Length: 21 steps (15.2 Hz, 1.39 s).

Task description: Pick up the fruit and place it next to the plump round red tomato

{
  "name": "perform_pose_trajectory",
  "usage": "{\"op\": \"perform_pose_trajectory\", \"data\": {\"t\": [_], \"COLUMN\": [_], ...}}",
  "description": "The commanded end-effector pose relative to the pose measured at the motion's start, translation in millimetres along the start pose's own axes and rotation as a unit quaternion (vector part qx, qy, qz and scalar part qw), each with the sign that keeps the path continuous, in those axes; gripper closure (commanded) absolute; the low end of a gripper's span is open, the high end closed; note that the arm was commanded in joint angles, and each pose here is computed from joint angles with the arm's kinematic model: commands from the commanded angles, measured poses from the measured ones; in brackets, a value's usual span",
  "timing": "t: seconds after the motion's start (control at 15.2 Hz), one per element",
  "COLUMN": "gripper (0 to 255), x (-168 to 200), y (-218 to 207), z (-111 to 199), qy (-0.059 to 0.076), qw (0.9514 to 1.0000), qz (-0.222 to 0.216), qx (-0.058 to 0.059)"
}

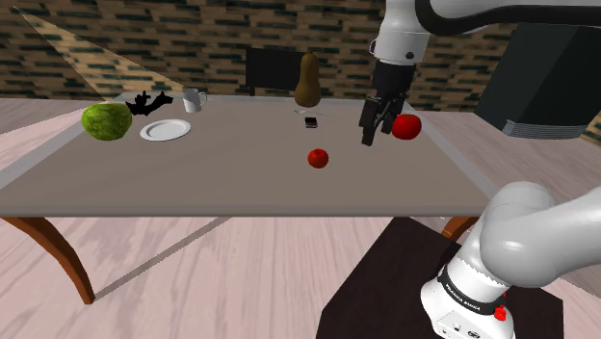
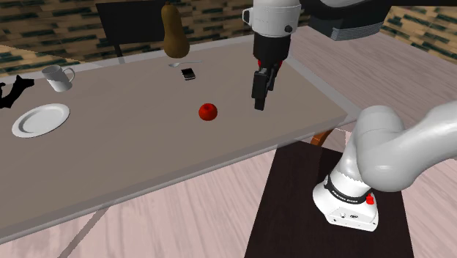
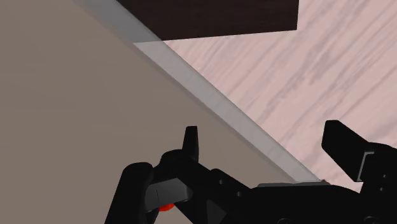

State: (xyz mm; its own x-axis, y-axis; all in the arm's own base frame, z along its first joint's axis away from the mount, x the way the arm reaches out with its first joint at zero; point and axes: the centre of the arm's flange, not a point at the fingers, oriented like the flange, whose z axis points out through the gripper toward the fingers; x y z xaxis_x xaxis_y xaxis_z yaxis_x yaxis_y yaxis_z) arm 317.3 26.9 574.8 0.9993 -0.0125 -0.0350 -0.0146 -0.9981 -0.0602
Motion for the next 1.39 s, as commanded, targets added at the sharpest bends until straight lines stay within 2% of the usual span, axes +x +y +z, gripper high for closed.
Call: {"op": "perform_pose_trajectory", "data": {"t": [0.0,0.66,1.32], "gripper": [0,0,0], "x": [0.0,115.2,225.1], "y": [0.0,38.8,78.7], "z": [0.0,68.7,145.0], "qy": [0.0,-0.05,-0.099], "qw": [1.0,0.9974,0.9896], "qz": [0.0,-0.024,-0.049], "qx": [0.0,-0.046,-0.092]}}
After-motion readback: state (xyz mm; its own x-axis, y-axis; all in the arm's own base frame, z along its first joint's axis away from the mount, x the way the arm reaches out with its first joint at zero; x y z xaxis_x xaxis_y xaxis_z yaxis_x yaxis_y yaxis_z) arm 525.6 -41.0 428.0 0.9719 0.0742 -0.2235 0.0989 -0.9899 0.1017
